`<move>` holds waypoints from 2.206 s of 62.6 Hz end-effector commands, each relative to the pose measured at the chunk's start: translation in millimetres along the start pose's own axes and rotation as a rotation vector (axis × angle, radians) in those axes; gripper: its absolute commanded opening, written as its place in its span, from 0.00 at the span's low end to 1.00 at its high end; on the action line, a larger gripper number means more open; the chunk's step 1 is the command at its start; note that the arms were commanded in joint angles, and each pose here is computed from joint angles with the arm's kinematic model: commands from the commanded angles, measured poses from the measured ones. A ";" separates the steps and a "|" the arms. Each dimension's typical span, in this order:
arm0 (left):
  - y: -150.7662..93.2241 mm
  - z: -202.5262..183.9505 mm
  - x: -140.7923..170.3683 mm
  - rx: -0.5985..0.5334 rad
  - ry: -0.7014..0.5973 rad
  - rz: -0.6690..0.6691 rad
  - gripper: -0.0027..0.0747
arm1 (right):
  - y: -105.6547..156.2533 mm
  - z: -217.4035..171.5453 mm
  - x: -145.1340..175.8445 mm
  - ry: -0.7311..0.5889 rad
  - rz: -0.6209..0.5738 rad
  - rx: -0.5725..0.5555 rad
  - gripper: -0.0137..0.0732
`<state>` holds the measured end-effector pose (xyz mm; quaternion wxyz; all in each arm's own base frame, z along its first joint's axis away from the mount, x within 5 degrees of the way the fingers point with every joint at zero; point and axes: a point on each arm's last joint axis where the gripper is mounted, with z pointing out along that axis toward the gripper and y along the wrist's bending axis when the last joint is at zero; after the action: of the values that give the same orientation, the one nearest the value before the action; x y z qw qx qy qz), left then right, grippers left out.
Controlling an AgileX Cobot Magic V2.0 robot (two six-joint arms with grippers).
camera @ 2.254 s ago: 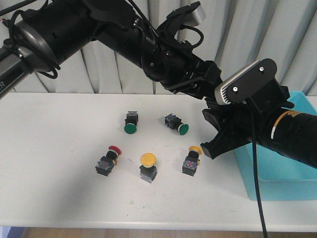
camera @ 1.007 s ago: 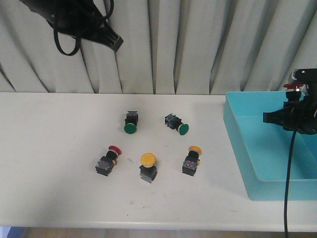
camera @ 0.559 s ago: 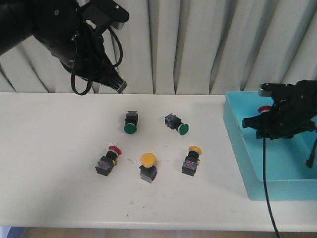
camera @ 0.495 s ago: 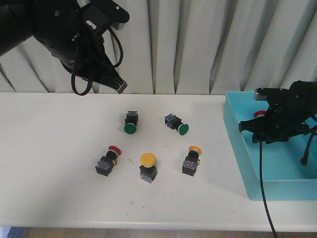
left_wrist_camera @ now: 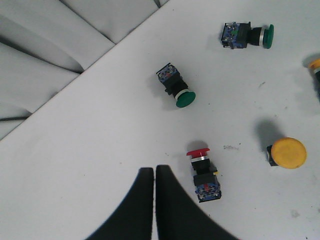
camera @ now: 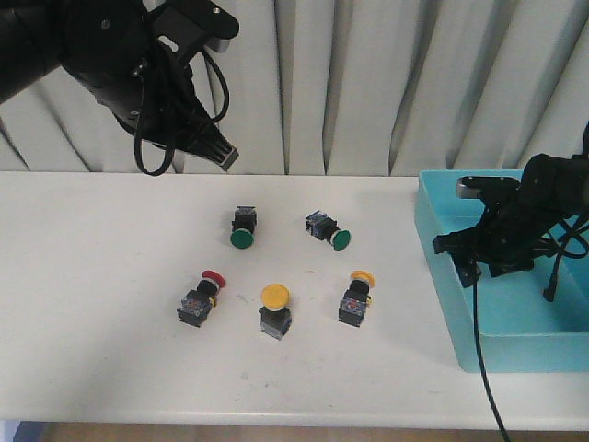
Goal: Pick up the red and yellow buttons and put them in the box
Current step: 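Lower the red button into the blue box and open the right gripper, then reach the left gripper down and grasp the yellow-capped button nearest the robot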
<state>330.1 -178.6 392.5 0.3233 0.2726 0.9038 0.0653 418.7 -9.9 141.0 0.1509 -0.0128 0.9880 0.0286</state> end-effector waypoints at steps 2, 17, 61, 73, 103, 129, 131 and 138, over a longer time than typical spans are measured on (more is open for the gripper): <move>8.6 -26.0 -7.4 -0.024 -0.126 -0.022 0.12 | -0.4 -60.7 -18.3 -0.170 -0.032 0.026 0.80; 11.6 -35.5 -14.8 -0.030 -0.214 -0.020 0.40 | 8.6 -174.8 -13.8 -0.418 -0.054 0.046 0.80; -46.4 87.4 -19.9 0.232 -0.018 -0.143 0.84 | 32.2 -341.9 144.8 -1.063 -0.041 0.036 0.80; -60.9 126.7 -12.0 0.254 0.063 -0.143 0.82 | 38.2 -312.2 167.4 -1.119 -0.056 0.009 0.80; -83.4 166.2 7.8 0.345 0.237 -0.146 0.81 | 61.4 -293.0 174.3 -1.044 -0.200 -0.073 0.80; -93.8 182.5 18.6 0.385 0.324 -0.150 0.77 | 61.5 -292.9 174.4 -1.042 -0.194 -0.078 0.80; -94.5 184.1 20.0 0.386 0.336 -0.148 0.75 | 61.5 -292.9 174.4 -1.042 -0.193 -0.078 0.80; -96.6 189.6 23.1 0.388 0.356 -0.147 0.67 | 61.5 -292.8 174.5 -1.040 -0.191 -0.080 0.79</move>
<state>389.9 -256.4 171.5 0.0690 0.2492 0.9637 -0.0661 163.0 31.5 355.2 0.5839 -0.0967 0.8041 0.0561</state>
